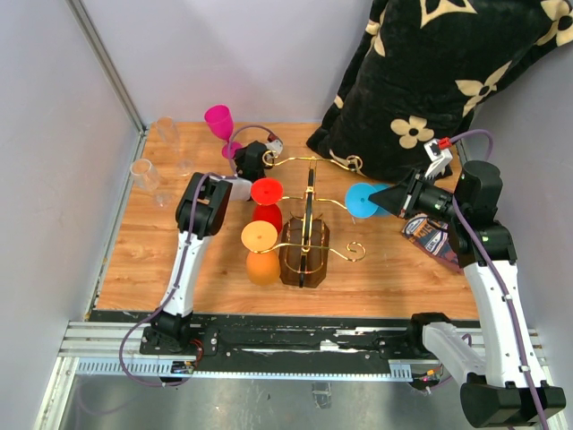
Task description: Take the wine glass off the wine glass rack
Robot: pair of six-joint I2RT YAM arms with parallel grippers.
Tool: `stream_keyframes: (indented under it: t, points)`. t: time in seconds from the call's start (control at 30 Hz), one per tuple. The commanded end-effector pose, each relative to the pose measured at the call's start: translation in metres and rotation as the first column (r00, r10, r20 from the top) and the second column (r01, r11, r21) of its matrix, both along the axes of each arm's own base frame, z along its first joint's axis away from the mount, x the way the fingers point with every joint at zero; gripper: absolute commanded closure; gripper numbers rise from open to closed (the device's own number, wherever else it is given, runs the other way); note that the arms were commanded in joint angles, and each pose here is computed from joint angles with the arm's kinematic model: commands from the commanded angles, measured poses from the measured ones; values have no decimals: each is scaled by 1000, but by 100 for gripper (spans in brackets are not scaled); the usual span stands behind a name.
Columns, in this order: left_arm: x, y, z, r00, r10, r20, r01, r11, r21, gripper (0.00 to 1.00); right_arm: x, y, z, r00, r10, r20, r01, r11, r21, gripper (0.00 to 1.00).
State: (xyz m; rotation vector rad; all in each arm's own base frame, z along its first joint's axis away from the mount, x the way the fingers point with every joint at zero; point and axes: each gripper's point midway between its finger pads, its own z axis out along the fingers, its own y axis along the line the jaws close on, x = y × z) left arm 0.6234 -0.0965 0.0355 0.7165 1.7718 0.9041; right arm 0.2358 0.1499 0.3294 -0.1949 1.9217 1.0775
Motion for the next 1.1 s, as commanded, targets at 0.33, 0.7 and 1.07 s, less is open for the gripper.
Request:
stream_keyframes:
  t: [0.33,0.7,1.07]
  points:
    - [-3,-28,-29,994,-72,-79,67,995,-73,49,1,0,7,999,20,41,-21,1000,11,99]
    - [-11,-46,-42,979,-136,-150,118,985,-123,28,0,0,9,999,19,47,-19,1000,8,99]
    - [-24,-78,-45,928,-280,-246,204,934,-294,8,4,-6,3,999,-18,39,19,999,-33,99]
